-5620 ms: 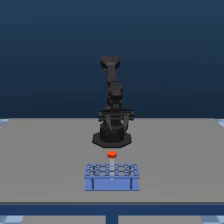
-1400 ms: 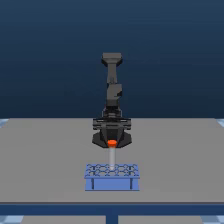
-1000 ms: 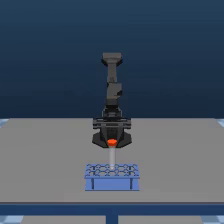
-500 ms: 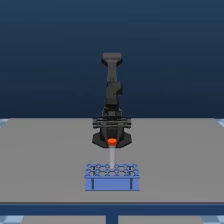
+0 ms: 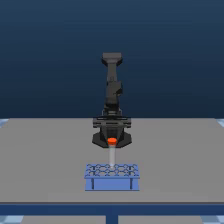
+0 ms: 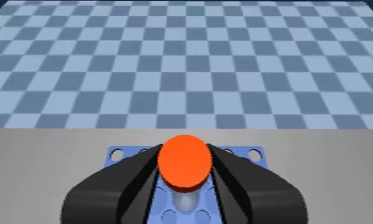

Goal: Pick up the centrifuge tube on the rack

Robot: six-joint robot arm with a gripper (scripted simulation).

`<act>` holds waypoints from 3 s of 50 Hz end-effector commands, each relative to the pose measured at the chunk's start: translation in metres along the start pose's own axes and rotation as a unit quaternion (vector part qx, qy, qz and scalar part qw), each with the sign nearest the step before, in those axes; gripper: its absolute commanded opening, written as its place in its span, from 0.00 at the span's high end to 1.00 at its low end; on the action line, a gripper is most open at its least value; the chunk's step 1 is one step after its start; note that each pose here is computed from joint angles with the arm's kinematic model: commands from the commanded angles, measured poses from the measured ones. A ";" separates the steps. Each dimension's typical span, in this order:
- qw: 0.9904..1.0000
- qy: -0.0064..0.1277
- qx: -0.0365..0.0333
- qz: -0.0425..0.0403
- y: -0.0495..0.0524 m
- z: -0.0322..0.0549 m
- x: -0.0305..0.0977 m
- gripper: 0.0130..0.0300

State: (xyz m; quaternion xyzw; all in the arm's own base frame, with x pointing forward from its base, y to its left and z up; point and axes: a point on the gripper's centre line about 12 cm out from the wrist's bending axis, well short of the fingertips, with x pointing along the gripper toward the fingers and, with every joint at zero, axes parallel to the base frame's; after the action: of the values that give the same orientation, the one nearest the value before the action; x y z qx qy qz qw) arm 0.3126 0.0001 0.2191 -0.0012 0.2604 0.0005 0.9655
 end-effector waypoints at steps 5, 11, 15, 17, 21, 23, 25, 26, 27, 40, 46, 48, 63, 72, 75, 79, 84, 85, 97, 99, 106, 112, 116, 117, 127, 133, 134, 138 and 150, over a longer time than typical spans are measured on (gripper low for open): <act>1.000 0.000 0.001 0.000 0.000 0.0011 -0.001 1.00; 1.000 0.000 0.001 0.000 0.000 0.0020 -0.001 1.00; 1.000 0.000 0.001 0.000 0.000 0.0023 -0.001 1.00; 1.000 0.000 0.001 0.000 0.000 0.0025 -0.001 1.00; 1.000 0.000 0.001 0.000 0.000 0.0031 -0.002 1.00; 1.000 0.000 0.001 0.000 0.000 0.0033 -0.002 1.00; 1.000 0.000 0.001 0.000 0.000 0.0033 -0.002 1.00; 1.000 0.000 0.001 0.000 0.000 0.0036 -0.002 1.00; 1.000 0.000 0.001 0.000 0.000 0.0036 -0.002 1.00; 1.000 0.000 0.001 -0.001 0.000 0.0050 -0.003 1.00; 1.000 0.000 0.001 -0.001 0.000 0.0061 -0.003 1.00; 1.000 0.000 0.001 -0.001 0.000 0.0065 -0.004 1.00; 1.000 0.000 0.001 0.000 0.000 0.0095 -0.005 1.00; 1.000 0.000 0.001 0.000 0.000 0.0119 -0.007 1.00; 1.000 0.000 0.001 0.000 0.000 0.0128 -0.007 1.00; 1.000 0.000 0.001 0.000 0.000 0.0153 -0.009 1.00; 1.000 0.000 0.001 0.000 0.000 0.0187 -0.011 1.00; 1.000 0.000 0.001 0.000 0.000 0.0187 -0.011 1.00; 1.000 0.000 0.001 0.000 0.000 0.0323 -0.019 1.00; 1.000 0.000 0.001 0.000 0.000 0.0343 -0.020 1.00; 1.000 0.000 0.001 0.000 0.000 0.0379 -0.022 1.00; 1.000 0.000 0.001 0.000 0.000 0.0382 -0.022 1.00; 1.000 0.000 0.001 0.000 0.000 0.0382 -0.022 1.00; 1.000 0.000 0.001 0.000 0.000 0.0382 -0.022 1.00; 1.000 0.000 0.001 0.000 0.000 0.0382 -0.022 1.00; 1.000 0.000 0.001 0.000 0.000 0.0382 -0.022 1.00; 1.000 0.000 0.001 0.000 0.000 0.0382 -0.022 1.00; 1.000 0.000 0.001 0.000 0.000 0.0382 -0.022 1.00; 1.000 0.000 0.001 0.000 0.000 0.0382 -0.022 1.00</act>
State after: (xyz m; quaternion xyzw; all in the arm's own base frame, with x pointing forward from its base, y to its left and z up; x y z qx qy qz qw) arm 0.3126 0.0000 0.2627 -0.0002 0.2614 -0.0002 0.9652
